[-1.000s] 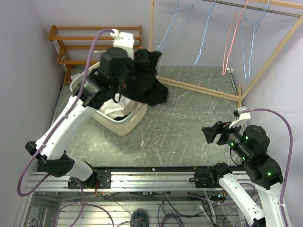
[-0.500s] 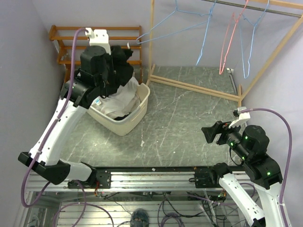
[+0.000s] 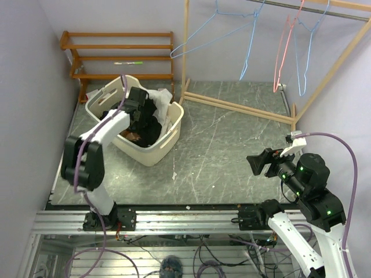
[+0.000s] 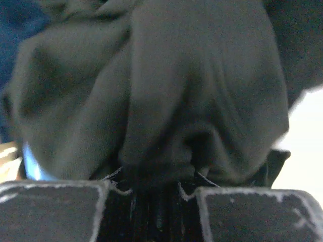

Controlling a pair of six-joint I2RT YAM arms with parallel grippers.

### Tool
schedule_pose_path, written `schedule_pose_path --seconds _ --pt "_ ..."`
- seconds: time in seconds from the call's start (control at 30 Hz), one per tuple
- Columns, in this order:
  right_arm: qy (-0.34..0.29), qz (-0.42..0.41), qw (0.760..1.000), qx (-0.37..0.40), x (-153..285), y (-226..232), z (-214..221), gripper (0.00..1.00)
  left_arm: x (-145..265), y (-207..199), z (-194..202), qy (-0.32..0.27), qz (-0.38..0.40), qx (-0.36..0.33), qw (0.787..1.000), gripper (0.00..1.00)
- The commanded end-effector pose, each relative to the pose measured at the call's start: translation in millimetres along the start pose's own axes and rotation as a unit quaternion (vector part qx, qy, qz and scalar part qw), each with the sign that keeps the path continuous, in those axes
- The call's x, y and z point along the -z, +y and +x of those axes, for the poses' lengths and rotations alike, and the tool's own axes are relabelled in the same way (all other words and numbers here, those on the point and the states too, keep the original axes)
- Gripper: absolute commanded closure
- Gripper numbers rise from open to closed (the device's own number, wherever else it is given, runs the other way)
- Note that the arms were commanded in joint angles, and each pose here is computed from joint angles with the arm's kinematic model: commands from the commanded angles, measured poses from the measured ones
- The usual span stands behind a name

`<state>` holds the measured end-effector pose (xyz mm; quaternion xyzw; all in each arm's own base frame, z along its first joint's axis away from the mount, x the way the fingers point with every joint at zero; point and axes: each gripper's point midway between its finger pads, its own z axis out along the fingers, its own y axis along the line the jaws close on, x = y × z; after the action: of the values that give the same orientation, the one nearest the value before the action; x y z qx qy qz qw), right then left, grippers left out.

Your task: Remove the t-shirt from the hanger

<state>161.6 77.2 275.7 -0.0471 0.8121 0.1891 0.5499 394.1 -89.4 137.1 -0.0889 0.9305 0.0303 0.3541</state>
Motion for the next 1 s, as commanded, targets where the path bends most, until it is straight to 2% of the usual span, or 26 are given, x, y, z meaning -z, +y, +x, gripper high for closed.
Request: schedule_pose_path --seconds 0.0,0.13,0.27,0.33,0.4,0.43,0.5,0.53,0.7,0.8,0.9,0.97 --pt "-0.017 -0.005 1.000 -0.001 1 2 -5 0.24 -42 -26 65 0.154 0.033 0.044 0.987 0.77" --pt "-0.020 -0.006 1.000 -0.002 3 2 -5 0.24 -64 -32 98 0.218 0.041 0.056 0.973 0.76" --pt "-0.024 -0.006 1.000 -0.002 4 2 -6 0.24 -62 -31 98 0.219 0.041 0.057 0.973 0.69" --pt "-0.025 -0.007 1.000 -0.002 5 2 -6 0.24 -59 -30 98 0.215 0.042 0.061 0.974 0.57" --pt "-0.025 -0.008 1.000 -0.001 5 3 -6 0.24 -54 -31 99 0.222 0.048 0.060 0.972 0.40" --pt "-0.025 -0.009 1.000 -0.001 5 3 -6 0.24 -52 -31 99 0.222 0.049 0.060 0.972 0.37" --pt "-0.025 -0.009 1.000 -0.001 5 3 -6 0.24 -46 -30 93 0.211 0.051 0.061 0.974 0.11" --pt "-0.025 -0.009 1.000 -0.001 5 3 -6 0.24 -41 -29 86 0.202 0.054 0.060 0.976 0.01" --pt "-0.023 -0.011 1.000 0.000 4 3 -6 0.23 0 -22 38 0.117 0.069 0.050 0.989 0.02" --pt "-0.020 -0.011 1.000 0.000 3 3 -5 0.23 47 -11 -3 0.028 0.085 0.046 0.995 0.02" --pt "-0.017 -0.011 1.000 0.000 1 3 -4 0.23 100 -7 -33 -0.067 0.135 0.041 0.988 0.02" --pt "-0.014 -0.010 1.000 0.000 1 3 -3 0.23 133 -10 -45 -0.123 0.184 0.034 0.975 0.02"
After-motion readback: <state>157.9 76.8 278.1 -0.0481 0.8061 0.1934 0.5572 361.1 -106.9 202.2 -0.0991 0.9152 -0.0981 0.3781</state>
